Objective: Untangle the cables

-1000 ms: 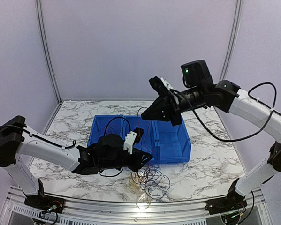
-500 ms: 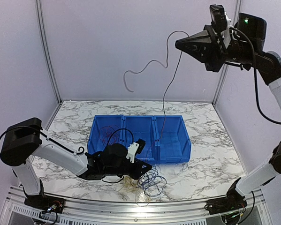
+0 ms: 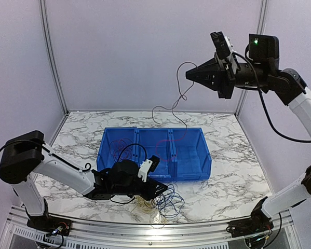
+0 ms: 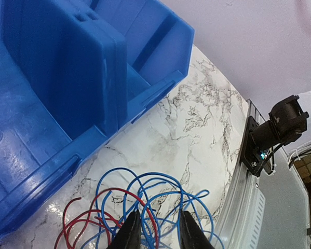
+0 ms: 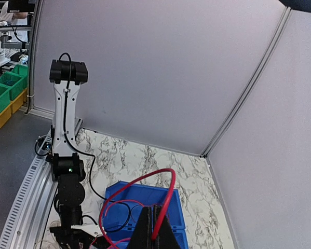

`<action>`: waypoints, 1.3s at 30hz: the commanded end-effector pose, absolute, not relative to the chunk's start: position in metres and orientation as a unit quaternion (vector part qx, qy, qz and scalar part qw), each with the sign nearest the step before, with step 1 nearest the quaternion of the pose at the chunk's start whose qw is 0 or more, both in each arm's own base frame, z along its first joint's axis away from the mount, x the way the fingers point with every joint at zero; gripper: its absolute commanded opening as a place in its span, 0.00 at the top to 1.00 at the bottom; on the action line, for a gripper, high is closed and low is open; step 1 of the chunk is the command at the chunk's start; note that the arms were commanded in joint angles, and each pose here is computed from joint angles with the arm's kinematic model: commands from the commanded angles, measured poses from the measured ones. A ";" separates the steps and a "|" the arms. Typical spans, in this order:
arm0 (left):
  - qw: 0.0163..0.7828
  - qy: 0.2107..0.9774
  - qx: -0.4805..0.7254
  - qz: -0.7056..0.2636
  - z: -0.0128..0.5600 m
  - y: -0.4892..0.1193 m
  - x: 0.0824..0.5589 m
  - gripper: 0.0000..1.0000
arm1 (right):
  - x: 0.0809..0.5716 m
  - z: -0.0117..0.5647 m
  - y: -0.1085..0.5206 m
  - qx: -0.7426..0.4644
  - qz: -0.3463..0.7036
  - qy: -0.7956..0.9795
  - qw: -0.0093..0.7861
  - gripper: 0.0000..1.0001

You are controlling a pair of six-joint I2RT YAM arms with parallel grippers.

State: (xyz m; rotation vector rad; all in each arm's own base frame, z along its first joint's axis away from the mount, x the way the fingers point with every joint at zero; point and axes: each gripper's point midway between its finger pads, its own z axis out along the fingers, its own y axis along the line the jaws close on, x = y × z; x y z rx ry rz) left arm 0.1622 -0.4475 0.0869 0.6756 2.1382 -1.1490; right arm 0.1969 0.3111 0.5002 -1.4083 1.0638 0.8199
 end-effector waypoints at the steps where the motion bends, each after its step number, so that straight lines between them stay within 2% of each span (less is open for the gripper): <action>1: 0.331 0.777 0.255 -0.470 0.129 -0.444 0.157 0.69 | 0.198 0.498 0.300 -0.587 0.331 0.460 0.578 1.00; 10: 0.382 0.754 0.259 -0.468 0.184 -0.416 0.156 0.55 | 0.205 0.472 0.298 -0.583 0.330 0.484 0.563 1.00; 14: 0.447 0.756 0.252 -0.407 0.217 -0.390 0.174 0.54 | 0.213 0.464 0.303 -0.577 0.334 0.492 0.560 1.00; 21: 0.524 0.729 0.273 -0.347 0.280 -0.350 0.180 0.39 | 0.233 0.445 0.320 -0.562 0.358 0.512 0.542 1.00; 26: 0.534 0.714 0.310 -0.330 0.307 -0.351 0.177 0.36 | 0.245 0.421 0.338 -0.565 0.355 0.527 0.526 1.00; 32: 0.565 0.692 0.309 -0.325 0.342 -0.365 0.186 0.36 | 0.236 0.391 0.365 -0.590 0.356 0.529 0.496 1.00; 39: 0.577 0.696 0.289 -0.314 0.353 -0.384 0.205 0.41 | 0.231 0.374 0.381 -0.603 0.356 0.532 0.476 1.00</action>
